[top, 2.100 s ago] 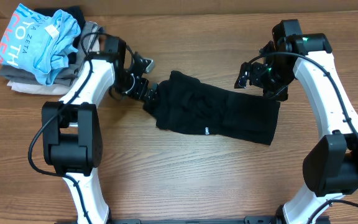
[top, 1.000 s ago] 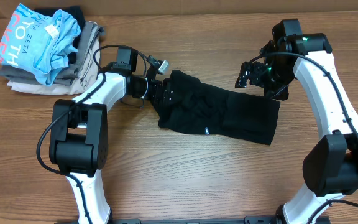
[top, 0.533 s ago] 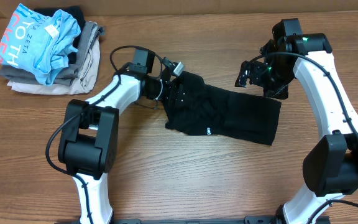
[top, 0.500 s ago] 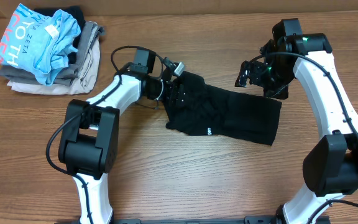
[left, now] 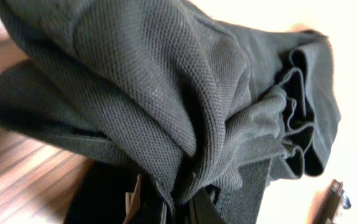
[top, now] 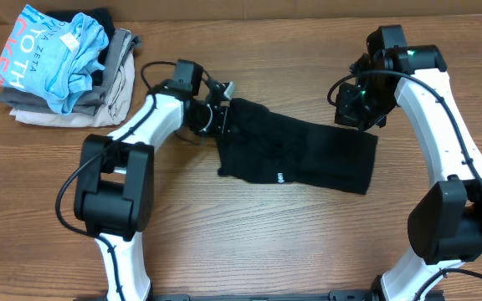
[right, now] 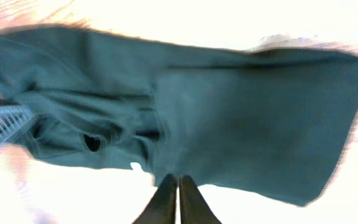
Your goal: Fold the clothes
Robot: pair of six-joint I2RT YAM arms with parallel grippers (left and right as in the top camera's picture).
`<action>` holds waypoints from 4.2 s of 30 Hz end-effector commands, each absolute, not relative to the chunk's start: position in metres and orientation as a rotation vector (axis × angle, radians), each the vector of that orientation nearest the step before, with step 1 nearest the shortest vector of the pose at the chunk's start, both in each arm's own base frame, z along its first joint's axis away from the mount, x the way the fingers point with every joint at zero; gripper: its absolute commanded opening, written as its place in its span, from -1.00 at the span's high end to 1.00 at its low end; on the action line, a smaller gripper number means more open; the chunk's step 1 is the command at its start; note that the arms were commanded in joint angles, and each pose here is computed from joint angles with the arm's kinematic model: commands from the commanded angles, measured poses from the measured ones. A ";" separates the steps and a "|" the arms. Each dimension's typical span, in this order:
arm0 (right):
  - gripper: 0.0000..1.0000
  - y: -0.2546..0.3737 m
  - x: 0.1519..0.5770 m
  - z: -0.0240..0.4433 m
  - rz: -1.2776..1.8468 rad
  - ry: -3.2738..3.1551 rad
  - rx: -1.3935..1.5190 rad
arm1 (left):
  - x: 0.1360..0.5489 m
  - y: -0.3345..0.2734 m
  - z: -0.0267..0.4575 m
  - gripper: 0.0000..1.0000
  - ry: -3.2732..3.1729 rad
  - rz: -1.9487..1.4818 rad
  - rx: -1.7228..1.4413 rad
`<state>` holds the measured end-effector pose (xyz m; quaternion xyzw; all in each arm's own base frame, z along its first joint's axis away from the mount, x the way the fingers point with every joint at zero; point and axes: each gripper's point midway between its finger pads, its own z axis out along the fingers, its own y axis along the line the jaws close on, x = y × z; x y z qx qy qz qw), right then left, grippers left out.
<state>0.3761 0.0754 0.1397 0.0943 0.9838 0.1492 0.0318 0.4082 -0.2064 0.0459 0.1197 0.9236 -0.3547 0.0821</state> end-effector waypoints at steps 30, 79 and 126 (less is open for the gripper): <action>0.92 0.090 0.377 0.073 1.022 2.830 0.382 | 0.403 -0.241 0.152 0.92 2.535 -0.158 0.595; -0.25 0.140 0.368 0.155 0.633 2.811 -0.038 | 0.453 -0.110 0.324 -0.99 2.442 -0.303 0.175; 0.92 0.078 0.332 0.112 0.489 3.092 0.480 | 0.459 -0.098 0.318 -1.00 2.454 -0.280 0.165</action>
